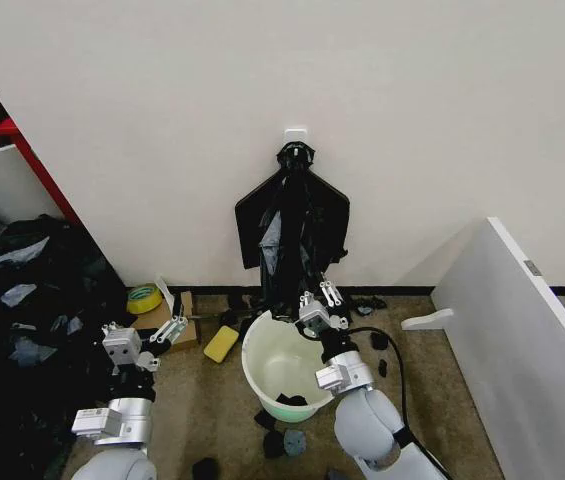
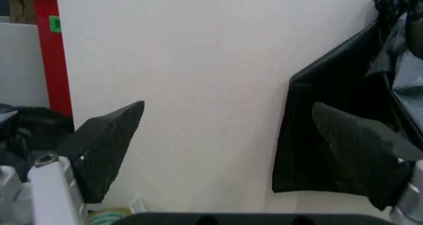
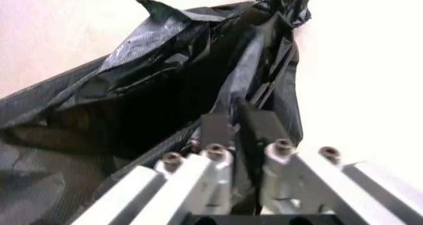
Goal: Place the garbage bag over the trash bin.
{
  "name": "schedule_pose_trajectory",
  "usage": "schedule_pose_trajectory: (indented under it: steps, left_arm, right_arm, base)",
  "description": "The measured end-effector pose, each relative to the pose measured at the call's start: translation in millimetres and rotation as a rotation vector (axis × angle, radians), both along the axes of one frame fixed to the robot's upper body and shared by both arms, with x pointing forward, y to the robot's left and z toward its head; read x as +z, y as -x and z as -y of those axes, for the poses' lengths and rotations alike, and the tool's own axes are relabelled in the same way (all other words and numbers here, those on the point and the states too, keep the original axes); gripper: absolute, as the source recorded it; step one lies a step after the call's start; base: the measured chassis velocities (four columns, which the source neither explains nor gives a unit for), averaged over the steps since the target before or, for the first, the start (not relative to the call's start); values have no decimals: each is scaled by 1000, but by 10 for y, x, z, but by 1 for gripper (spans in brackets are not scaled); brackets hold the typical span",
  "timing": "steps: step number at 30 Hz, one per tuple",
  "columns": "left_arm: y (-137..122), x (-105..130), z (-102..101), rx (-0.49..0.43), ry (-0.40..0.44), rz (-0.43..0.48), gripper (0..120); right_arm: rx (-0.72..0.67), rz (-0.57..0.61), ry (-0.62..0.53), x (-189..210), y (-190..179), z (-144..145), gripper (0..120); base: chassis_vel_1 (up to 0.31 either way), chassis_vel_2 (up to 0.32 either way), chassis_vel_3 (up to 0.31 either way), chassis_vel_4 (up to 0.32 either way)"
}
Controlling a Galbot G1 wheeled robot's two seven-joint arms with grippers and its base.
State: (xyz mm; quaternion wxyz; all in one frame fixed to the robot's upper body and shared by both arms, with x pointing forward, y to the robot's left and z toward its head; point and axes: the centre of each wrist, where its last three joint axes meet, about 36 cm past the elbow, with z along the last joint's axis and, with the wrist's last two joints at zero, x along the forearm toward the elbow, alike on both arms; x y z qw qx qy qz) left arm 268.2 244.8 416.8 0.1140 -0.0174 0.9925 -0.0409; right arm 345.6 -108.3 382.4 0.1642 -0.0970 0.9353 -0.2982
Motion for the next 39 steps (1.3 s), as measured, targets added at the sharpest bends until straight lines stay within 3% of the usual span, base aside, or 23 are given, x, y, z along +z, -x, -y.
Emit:
schedule_pose_trajectory:
  steps: [7,11,21,22,26,29,33,36,39]
  left_arm:
    - [-52,19,-27,-16,-7,10,100]
    - [-191,102,-79,-69,12,21,100]
    - [-244,96,-96,-91,0,11,100]
    - [-240,74,-92,-88,-3,6,100]
    - [-228,51,-85,-82,-9,2,100]
    - [-223,52,-92,-81,-11,2,100]
    - [-214,53,-108,-76,-15,3,100]
    - [-208,60,-107,-75,-15,5,100]
    - [-203,67,-105,-75,-15,7,100]
  right_arm:
    - [19,13,-42,-14,-7,10,0]
    - [46,-20,-127,67,-16,54,0]
    - [54,-71,-141,21,-32,121,5]
    - [59,-78,-140,5,-40,109,15]
    - [78,-90,-141,-19,-79,32,32]
    - [86,-93,-140,-23,-80,9,38]
    - [101,-88,-132,-14,-83,-42,57]
    - [101,-79,-124,-4,-101,-62,65]
    - [92,-70,-108,-9,-128,-74,63]
  base:
    - [0,0,0,0]
    - [0,0,0,0]
    - [0,0,0,0]
    - [0,0,0,0]
    - [0,0,0,0]
    - [0,0,0,0]
    - [0,0,0,0]
    - [0,0,0,0]
    - [0,0,0,0]
